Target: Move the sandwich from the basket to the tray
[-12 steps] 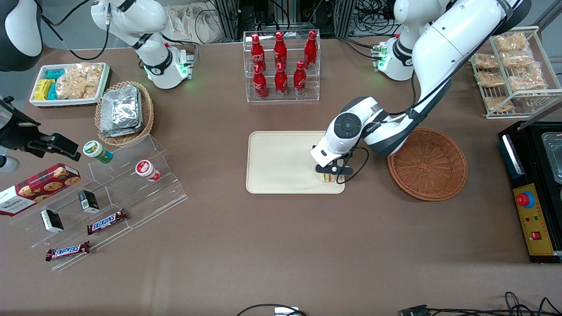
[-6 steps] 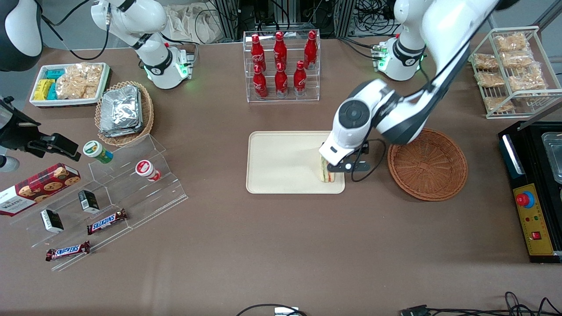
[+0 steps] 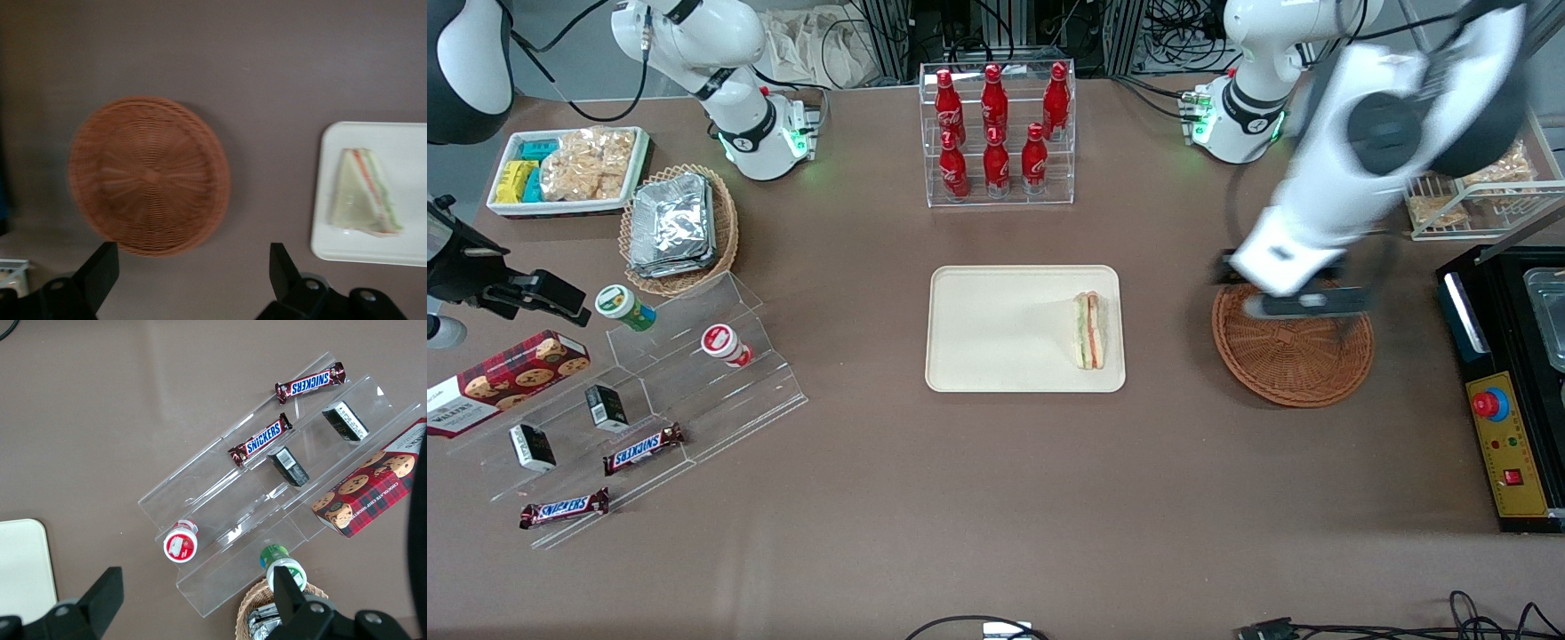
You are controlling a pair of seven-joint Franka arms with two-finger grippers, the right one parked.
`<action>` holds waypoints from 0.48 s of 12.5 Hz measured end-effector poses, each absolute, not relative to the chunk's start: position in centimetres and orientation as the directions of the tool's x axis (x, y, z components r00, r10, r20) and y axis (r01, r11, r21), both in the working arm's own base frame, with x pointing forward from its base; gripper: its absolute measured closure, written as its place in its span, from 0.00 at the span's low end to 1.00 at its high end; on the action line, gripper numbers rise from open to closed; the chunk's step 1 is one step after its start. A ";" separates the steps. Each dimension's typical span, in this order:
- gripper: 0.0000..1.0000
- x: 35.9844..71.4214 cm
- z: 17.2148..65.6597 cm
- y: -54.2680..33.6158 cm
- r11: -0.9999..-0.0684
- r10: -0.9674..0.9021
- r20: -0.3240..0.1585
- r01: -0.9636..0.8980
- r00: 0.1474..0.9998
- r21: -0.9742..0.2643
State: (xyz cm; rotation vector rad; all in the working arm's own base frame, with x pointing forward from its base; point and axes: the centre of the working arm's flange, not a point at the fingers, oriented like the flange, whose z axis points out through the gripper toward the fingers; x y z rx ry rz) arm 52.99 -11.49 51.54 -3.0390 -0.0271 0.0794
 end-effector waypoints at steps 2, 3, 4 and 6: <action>0.00 52.8 53.1 -4.6 -0.993 0.073 -0.035 0.070 0.997 -0.093; 0.00 52.5 53.5 -2.9 -0.992 0.093 -0.028 0.090 0.995 -0.090; 0.00 52.3 54.1 -2.1 -0.991 0.107 -0.018 0.105 0.994 -0.088; 0.00 52.0 55.4 -1.0 -0.988 0.132 -0.001 0.132 0.991 -0.075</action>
